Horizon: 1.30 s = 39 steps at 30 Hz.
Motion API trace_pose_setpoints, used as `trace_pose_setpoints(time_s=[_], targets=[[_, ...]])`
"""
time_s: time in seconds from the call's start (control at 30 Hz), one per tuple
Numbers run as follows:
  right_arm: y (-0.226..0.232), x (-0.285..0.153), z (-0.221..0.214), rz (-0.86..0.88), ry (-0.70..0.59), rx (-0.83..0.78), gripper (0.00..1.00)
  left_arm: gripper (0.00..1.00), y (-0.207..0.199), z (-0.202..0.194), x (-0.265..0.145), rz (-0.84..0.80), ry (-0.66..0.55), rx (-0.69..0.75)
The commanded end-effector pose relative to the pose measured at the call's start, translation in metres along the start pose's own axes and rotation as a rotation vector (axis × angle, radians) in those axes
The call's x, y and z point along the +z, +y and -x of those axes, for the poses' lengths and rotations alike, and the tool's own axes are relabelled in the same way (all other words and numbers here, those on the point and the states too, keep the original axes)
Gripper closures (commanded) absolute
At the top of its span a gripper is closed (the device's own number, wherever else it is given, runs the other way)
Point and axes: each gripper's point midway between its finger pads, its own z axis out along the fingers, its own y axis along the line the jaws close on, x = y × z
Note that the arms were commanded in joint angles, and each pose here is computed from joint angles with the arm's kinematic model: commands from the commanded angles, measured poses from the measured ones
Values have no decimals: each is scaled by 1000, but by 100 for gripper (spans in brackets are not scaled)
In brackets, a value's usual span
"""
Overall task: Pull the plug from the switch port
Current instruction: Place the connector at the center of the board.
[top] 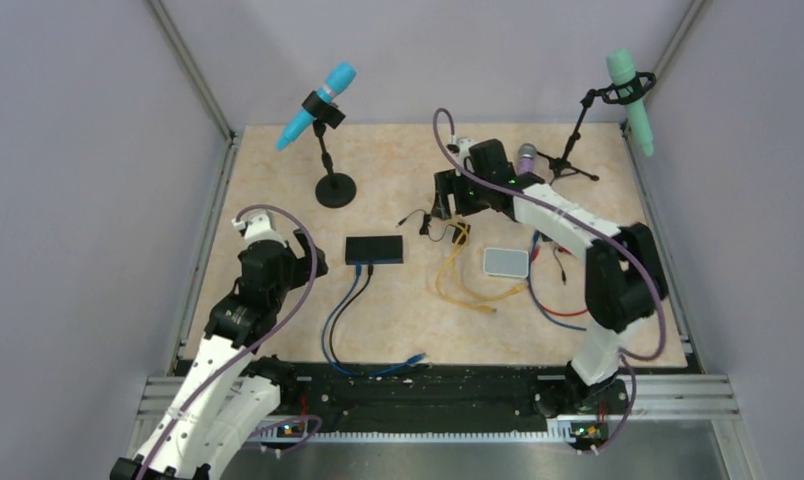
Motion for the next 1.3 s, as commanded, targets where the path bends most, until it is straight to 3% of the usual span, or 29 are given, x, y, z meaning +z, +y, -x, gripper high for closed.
trace_pose_setpoints(time_s=[0.0, 0.13, 0.43, 0.67, 0.97, 1.17, 1.27], targets=[[21, -89, 42, -13, -276, 36, 26, 1, -9, 9, 0, -34, -12, 9], [30, -115, 16, 31, -320, 96, 25, 1, -15, 10, 2, -60, -9, 21], [49, -102, -68, 198, -209, 213, 27, 1, -18, 7, 6, -64, 16, 9], [56, -81, -104, 148, -97, 157, 28, 1, -28, 13, 3, -91, 27, -11], [56, -48, -111, 51, -33, 110, 29, 1, -26, 10, 3, -81, 38, -11], [57, -26, -115, 20, 37, 92, 33, 1, -23, 7, 3, -73, 47, -9], [67, -20, -119, 58, 67, 89, 50, 1, -22, 5, 3, -67, 48, -8]])
